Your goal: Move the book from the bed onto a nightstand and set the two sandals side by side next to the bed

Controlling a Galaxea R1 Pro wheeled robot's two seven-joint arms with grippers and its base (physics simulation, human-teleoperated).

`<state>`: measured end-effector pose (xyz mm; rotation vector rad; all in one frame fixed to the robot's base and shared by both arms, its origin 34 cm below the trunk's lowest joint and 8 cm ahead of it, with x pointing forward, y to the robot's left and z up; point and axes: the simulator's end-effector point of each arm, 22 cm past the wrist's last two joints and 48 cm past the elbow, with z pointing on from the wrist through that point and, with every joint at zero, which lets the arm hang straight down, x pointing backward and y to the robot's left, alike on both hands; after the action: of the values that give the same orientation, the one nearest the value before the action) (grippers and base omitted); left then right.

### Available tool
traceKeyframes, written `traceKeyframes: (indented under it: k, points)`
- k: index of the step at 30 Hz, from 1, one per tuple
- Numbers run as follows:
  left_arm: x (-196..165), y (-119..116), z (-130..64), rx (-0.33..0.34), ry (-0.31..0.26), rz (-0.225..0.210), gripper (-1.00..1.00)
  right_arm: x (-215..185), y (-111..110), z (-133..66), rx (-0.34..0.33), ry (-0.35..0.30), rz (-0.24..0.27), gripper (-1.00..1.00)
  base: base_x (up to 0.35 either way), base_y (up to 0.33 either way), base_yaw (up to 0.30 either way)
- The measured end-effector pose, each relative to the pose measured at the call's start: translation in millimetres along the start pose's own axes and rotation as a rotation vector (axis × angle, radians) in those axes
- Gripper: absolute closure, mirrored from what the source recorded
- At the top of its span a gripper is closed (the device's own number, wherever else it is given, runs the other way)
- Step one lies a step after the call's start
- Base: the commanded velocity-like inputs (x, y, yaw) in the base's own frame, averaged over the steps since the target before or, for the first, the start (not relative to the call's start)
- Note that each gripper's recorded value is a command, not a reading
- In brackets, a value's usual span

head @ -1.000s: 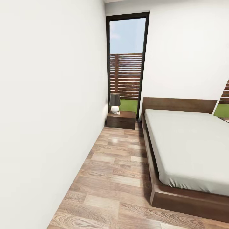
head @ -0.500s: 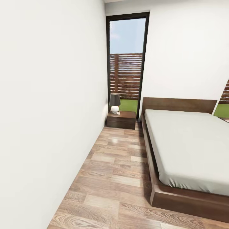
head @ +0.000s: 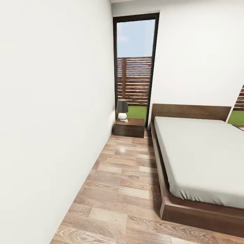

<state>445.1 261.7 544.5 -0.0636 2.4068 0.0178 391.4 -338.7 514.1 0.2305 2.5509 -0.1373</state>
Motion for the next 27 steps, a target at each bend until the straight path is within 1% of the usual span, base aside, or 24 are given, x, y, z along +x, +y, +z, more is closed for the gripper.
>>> traceKeyframes:
  k: [7,12,15,27]
  points:
    - [2.3,-1.4,-0.2,0.002,0.004,0.001,-1.00,0.6,-0.3,0.0,0.001,0.000,0.001,-1.00,0.000,0.000,0.000]
    - [2.5,-1.7,-0.3,0.003,0.004,0.002,-1.00,-5.1,-0.8,-0.2,0.003,-0.026,0.000,-1.00,0.062,0.000,0.000]
    - [2.4,-1.7,-0.4,0.003,0.004,0.003,-1.00,-6.7,-1.3,-0.4,0.005,-0.036,0.000,-1.00,0.221,0.000,0.000]
    - [2.6,-1.7,-0.5,0.003,0.004,0.003,-1.00,-7.0,0.3,-0.5,0.003,-0.039,0.000,-1.00,0.287,0.000,0.000]
